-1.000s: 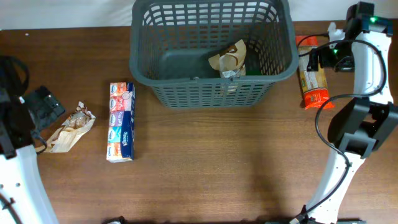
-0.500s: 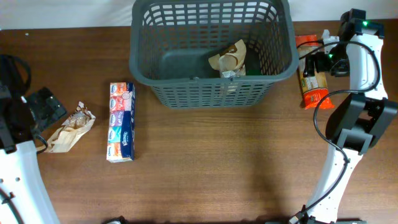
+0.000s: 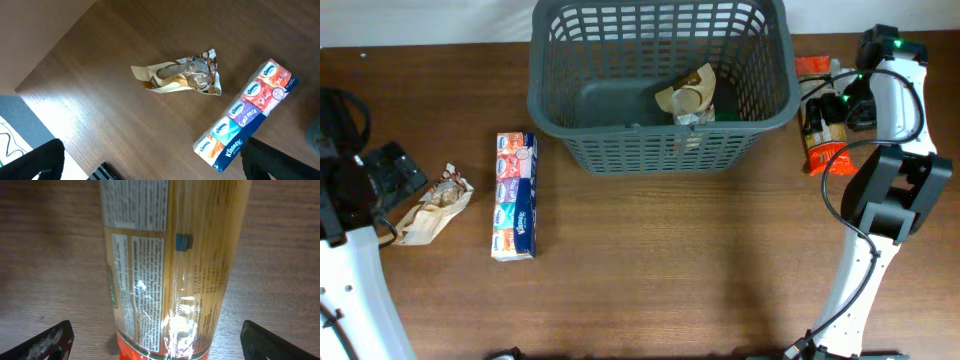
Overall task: Pack container
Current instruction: 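Lower the right gripper and close it around the orange-capped pasta packet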
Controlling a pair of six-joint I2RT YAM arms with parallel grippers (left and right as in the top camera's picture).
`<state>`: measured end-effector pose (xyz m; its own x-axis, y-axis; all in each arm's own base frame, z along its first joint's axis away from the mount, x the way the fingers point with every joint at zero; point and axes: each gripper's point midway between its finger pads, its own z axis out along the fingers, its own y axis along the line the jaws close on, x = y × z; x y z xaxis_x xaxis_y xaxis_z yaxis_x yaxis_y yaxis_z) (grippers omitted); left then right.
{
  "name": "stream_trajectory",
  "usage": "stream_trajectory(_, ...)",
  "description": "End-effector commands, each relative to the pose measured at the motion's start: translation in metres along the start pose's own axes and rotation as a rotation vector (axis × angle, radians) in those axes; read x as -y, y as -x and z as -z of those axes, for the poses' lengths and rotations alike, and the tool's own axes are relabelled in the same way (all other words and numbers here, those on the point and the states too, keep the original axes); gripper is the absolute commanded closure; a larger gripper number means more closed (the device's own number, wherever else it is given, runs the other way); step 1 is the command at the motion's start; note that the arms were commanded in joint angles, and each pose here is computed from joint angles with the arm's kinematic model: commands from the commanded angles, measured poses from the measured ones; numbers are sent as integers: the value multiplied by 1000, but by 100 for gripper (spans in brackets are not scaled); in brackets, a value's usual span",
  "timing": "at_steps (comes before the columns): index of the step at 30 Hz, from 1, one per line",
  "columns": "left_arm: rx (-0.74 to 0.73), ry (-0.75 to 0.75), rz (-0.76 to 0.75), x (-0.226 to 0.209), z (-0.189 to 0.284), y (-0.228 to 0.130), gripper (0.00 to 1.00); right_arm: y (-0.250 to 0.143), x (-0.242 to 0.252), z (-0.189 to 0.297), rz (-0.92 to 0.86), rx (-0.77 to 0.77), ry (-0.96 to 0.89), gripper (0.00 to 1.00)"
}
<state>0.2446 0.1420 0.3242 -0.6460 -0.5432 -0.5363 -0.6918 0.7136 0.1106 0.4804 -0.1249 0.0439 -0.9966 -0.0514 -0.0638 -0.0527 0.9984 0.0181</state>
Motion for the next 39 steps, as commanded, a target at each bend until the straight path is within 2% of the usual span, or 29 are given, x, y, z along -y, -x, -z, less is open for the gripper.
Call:
stream_trajectory(1,-7,-1,14,-1,-1,0,1,-9,1,-15,12,-49,-17,1)
stream_trajectory(25,-8,-1,14,-1,-1,0,1,-19,-2,-46,10,-117,6,1)
stream_trajectory(39,-8,-2,14,-1,-1,-1,1,-15,0,-48,9,-101,1,1)
